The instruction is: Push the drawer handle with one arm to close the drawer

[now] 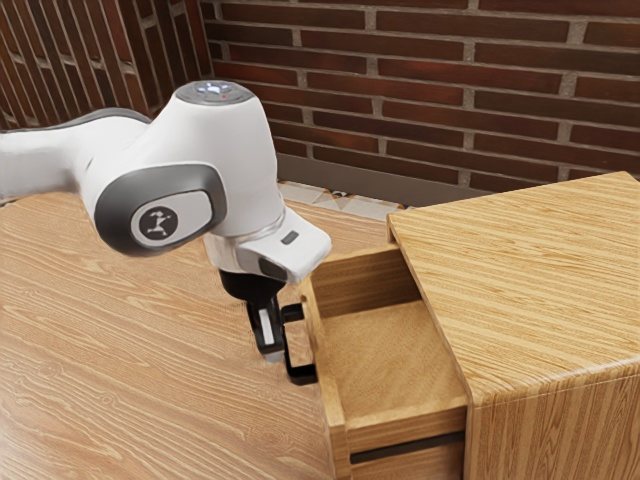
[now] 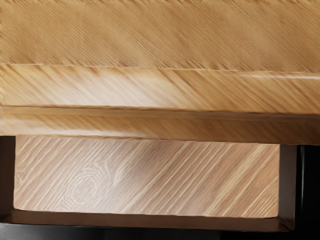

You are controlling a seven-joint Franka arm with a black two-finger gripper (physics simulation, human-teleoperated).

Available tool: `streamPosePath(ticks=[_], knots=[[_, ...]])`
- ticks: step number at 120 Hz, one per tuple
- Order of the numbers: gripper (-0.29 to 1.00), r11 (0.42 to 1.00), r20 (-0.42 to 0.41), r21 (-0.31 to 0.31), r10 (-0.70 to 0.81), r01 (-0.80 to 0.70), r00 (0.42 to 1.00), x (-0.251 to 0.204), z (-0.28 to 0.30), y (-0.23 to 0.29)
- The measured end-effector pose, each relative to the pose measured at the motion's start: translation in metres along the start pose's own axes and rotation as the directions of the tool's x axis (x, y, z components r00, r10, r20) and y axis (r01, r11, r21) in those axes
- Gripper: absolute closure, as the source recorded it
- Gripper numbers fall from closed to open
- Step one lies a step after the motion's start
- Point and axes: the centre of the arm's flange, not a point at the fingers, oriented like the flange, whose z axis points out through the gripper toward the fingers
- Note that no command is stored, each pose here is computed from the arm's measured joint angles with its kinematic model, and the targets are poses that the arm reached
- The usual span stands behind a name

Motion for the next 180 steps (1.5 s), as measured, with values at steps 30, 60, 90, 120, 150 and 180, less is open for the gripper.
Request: streamPosePath(ticks=[30, 60, 90, 120, 150, 180], knots=[[0.79, 0.999, -0.034, 0.005, 0.037, -0.036, 0.999, 0.034, -0.004, 0.000], [0.79, 0.999, -0.068, 0.008, 0.044, -0.044, 0.997, 0.054, -0.001, -0.008], [0.79, 0.998, -0.089, -0.001, 0.057, -0.057, 0.994, 0.084, 0.006, -0.014], [0.79, 0.997, -0.106, -0.007, 0.080, -0.081, 0.991, 0.106, 0.009, -0.011], [0.79, 0.996, -0.127, -0.005, 0.089, -0.090, 0.988, 0.118, 0.008, -0.011], [0.79, 0.999, -0.146, 0.023, 0.045, -0.042, 0.988, 0.101, -0.005, -0.035]])
